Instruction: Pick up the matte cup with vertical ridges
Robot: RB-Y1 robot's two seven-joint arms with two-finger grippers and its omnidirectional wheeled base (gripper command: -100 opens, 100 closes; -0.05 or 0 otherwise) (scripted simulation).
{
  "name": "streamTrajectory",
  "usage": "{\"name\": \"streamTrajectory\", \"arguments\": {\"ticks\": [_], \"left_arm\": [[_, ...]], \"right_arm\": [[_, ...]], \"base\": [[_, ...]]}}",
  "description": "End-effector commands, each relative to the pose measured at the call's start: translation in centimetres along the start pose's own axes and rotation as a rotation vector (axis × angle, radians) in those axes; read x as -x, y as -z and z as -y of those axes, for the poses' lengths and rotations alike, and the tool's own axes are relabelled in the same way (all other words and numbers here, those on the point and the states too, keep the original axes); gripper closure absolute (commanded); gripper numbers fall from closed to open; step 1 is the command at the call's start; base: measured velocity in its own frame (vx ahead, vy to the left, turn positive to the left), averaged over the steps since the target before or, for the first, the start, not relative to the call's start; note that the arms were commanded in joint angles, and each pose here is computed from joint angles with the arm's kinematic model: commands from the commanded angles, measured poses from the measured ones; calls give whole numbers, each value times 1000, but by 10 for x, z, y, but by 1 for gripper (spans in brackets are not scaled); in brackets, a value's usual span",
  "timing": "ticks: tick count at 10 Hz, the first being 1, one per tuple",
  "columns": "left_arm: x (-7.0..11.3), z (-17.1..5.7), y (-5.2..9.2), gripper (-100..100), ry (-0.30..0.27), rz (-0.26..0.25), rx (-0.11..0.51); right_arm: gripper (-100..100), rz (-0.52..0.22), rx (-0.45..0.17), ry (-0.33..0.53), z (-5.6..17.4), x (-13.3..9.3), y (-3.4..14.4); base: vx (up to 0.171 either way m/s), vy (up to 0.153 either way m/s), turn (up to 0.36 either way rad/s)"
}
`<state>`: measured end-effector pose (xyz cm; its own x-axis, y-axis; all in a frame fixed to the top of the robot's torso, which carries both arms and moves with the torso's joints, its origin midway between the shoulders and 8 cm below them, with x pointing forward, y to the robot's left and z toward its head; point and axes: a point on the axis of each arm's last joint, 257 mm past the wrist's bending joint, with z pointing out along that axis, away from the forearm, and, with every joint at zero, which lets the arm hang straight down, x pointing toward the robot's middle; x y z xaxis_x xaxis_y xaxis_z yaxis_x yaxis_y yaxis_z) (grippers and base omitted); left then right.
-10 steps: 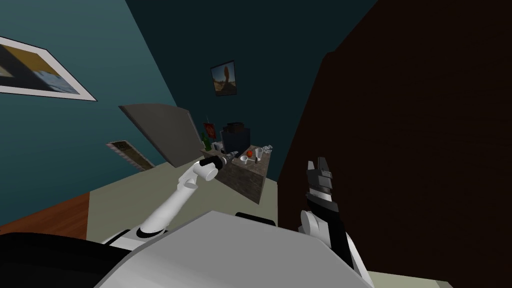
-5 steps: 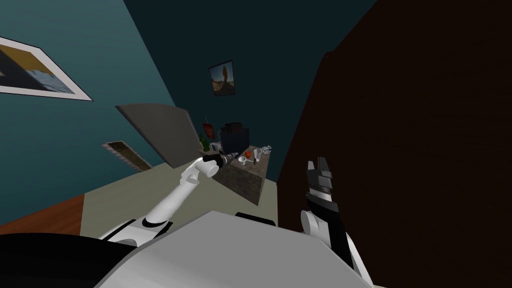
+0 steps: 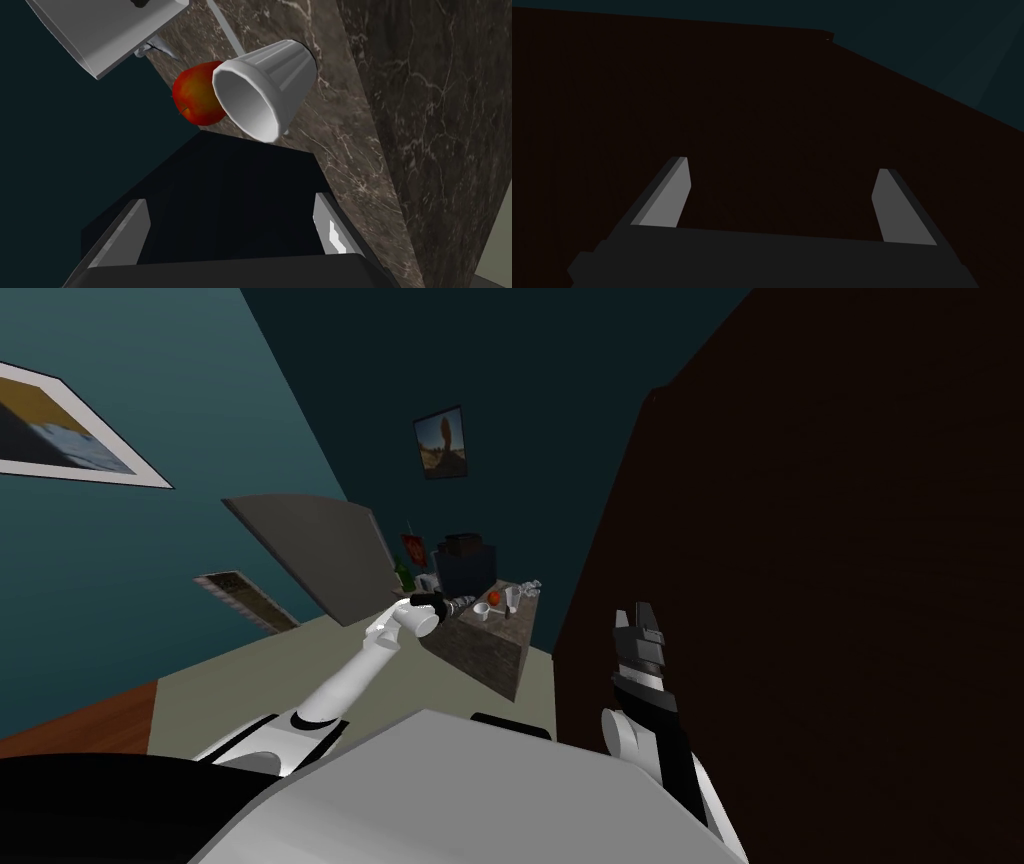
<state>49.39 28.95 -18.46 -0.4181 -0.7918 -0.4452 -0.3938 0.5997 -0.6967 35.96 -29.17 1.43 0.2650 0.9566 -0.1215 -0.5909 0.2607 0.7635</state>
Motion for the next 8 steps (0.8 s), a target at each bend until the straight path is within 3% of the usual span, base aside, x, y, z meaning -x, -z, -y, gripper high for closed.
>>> {"name": "streamTrajectory", "arguments": {"ticks": [1, 8], "left_arm": [[-2, -9, 0, -100, -9, -17, 44], [-3, -44, -1, -100, -60, -91, 231]], "right_arm": [[0, 0, 0, 0, 0, 0, 0], [0, 0, 0, 0, 0, 0, 0]], "base": [[53, -19, -11], [55, -19, -20]]}}
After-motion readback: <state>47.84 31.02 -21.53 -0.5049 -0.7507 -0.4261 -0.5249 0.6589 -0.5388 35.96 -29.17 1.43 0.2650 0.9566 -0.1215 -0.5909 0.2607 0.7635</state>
